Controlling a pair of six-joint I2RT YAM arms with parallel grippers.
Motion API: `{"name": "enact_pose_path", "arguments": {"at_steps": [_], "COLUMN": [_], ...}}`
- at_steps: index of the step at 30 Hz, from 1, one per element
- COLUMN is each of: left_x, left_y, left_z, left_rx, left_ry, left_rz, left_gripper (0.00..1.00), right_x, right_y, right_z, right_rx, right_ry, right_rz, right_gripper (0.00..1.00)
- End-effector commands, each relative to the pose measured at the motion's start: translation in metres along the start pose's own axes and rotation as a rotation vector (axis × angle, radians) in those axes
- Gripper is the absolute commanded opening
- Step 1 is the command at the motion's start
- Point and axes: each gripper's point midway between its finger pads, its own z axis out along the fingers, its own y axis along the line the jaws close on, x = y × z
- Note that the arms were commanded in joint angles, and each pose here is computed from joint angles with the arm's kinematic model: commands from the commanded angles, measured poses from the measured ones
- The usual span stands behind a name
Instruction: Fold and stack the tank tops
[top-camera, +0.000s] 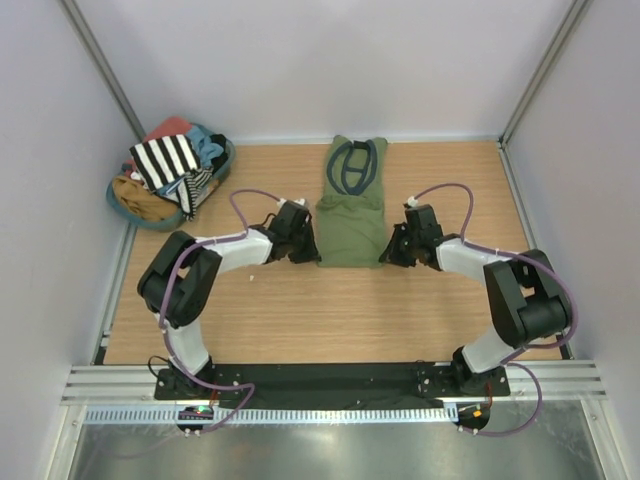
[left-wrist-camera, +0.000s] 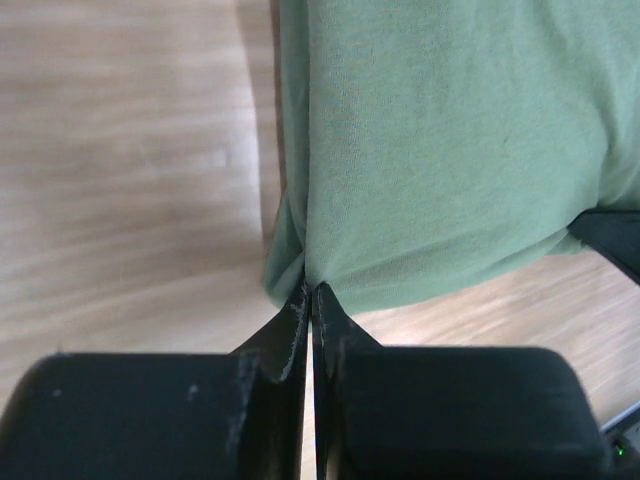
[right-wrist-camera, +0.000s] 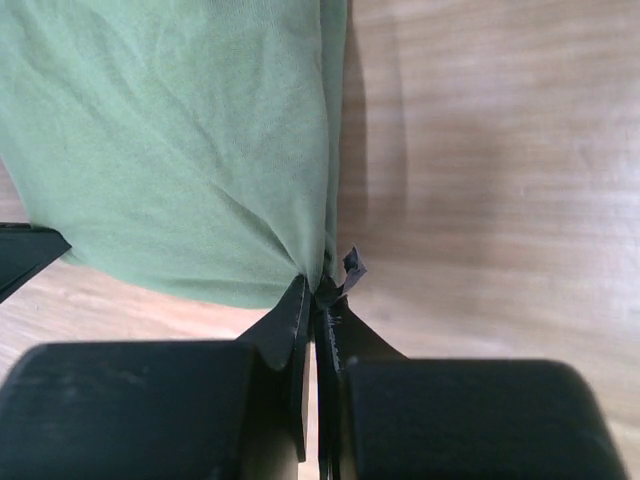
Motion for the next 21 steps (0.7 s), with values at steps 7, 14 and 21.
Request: {"name": "enact_pose_path", "arguments": {"at_steps": [7,14,21], "left_x": [0.042,0.059,0.064], "left_y": [0.009,0.015,0.017], "left_z": [-0.023,-0.036,-0.05], "left_rx": [-0.045,-0.067,-0.062], "left_ry": [0.027,-0.014,-0.042], "left_rz": [0.021,0.009,0.011], "left_gripper": [0.0,0.01,0.5], "right_x": [0.026,0.042,0.051], "right_y": [-0.024,-0.038,-0.029], "right_z": [-0.03,-0.052,-0.067], "right_rx": [0.088,0.155,0.07], "right_ry": [0.031,0.045,0.024], "right_rz": [-0.001,0.006,-0.012], "right_gripper": [0.09,0.35,0.59]}}
